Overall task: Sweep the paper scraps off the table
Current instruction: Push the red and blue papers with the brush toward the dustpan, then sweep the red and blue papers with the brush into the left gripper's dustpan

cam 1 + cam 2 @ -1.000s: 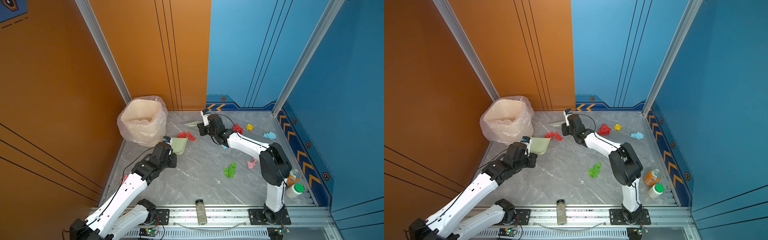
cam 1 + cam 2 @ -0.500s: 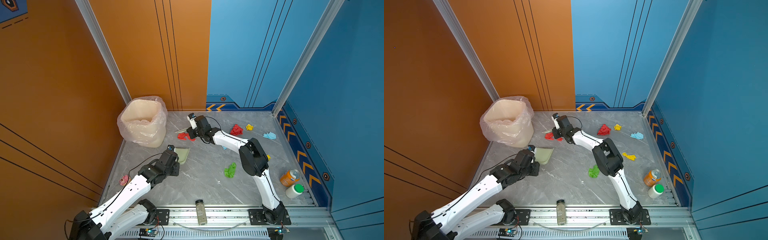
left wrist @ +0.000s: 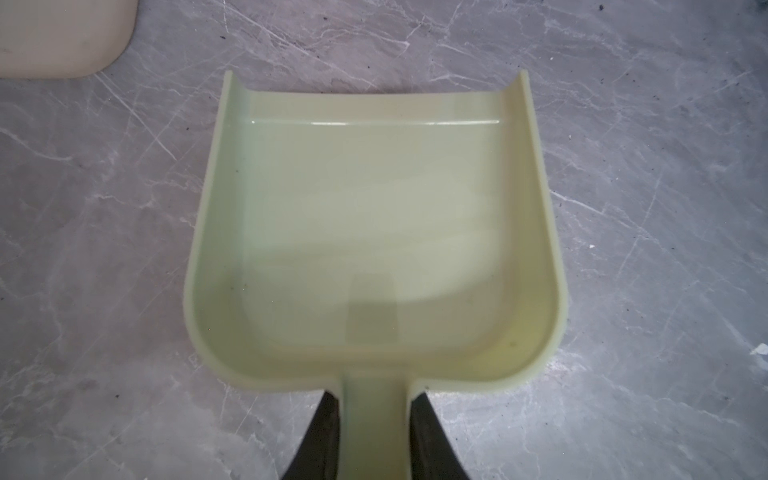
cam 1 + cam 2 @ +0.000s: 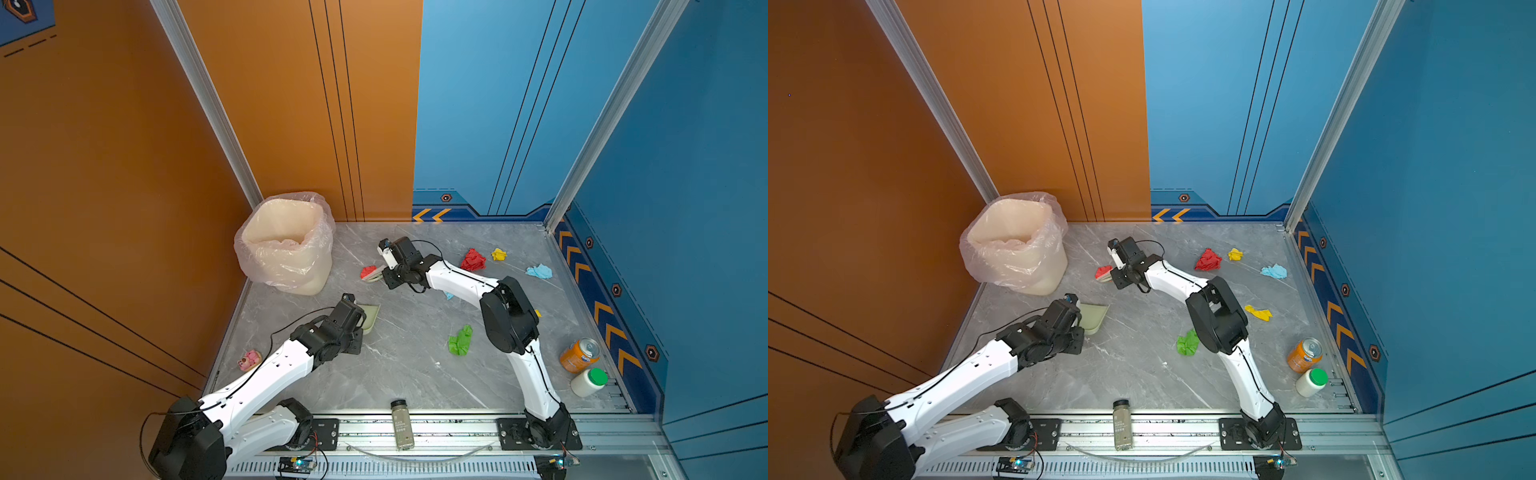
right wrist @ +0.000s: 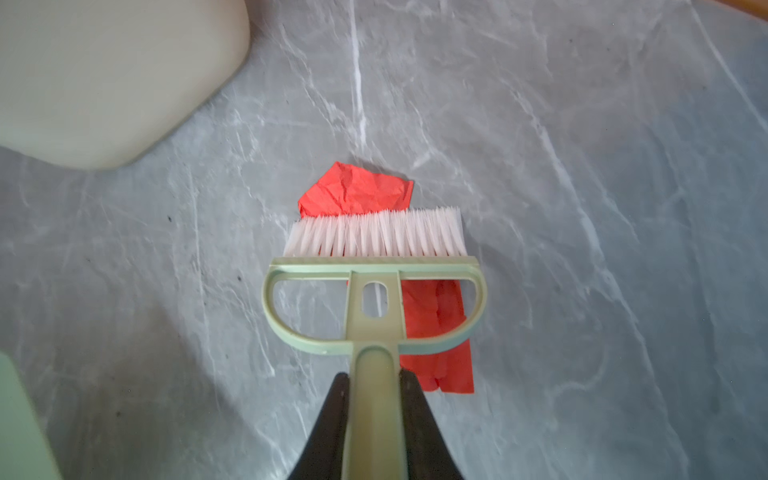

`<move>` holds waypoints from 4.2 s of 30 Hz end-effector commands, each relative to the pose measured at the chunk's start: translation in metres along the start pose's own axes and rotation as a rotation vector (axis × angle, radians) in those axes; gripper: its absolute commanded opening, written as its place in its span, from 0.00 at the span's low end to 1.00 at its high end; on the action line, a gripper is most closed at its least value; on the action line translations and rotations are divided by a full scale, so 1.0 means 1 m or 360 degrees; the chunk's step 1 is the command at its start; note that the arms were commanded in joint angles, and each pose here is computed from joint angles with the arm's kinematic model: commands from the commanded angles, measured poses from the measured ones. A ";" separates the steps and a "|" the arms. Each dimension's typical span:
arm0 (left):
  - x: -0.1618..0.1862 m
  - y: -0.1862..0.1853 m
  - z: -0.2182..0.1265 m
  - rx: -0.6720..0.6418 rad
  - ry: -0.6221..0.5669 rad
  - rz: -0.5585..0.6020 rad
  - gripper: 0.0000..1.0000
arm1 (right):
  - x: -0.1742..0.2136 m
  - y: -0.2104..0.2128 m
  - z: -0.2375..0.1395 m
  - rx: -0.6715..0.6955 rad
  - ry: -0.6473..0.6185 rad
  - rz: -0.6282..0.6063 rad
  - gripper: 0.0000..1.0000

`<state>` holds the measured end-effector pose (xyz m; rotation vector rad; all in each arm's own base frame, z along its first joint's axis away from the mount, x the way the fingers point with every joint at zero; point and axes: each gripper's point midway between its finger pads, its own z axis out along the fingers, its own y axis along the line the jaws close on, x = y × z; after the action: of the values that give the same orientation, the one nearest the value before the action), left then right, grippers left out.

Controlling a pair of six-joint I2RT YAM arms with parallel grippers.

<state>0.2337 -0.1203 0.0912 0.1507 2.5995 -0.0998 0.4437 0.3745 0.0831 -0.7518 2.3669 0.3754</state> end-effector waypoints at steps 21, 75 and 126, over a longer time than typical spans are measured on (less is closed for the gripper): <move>-0.020 -0.061 0.040 0.0092 0.0097 0.0300 0.00 | 0.039 -0.110 -0.168 0.0438 -0.0248 0.0655 0.00; 0.007 -0.101 0.060 0.0111 0.0105 0.0441 0.00 | -0.020 -0.059 -0.105 -0.0244 -0.0189 0.0927 0.00; 0.006 -0.097 0.067 0.0108 0.0136 0.0419 0.00 | 0.111 -0.068 -0.141 0.0248 0.0254 0.1050 0.00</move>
<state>0.2522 -0.2240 0.0368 0.5096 2.6274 -0.0899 0.3589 0.2211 0.1428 0.1021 2.6198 0.4900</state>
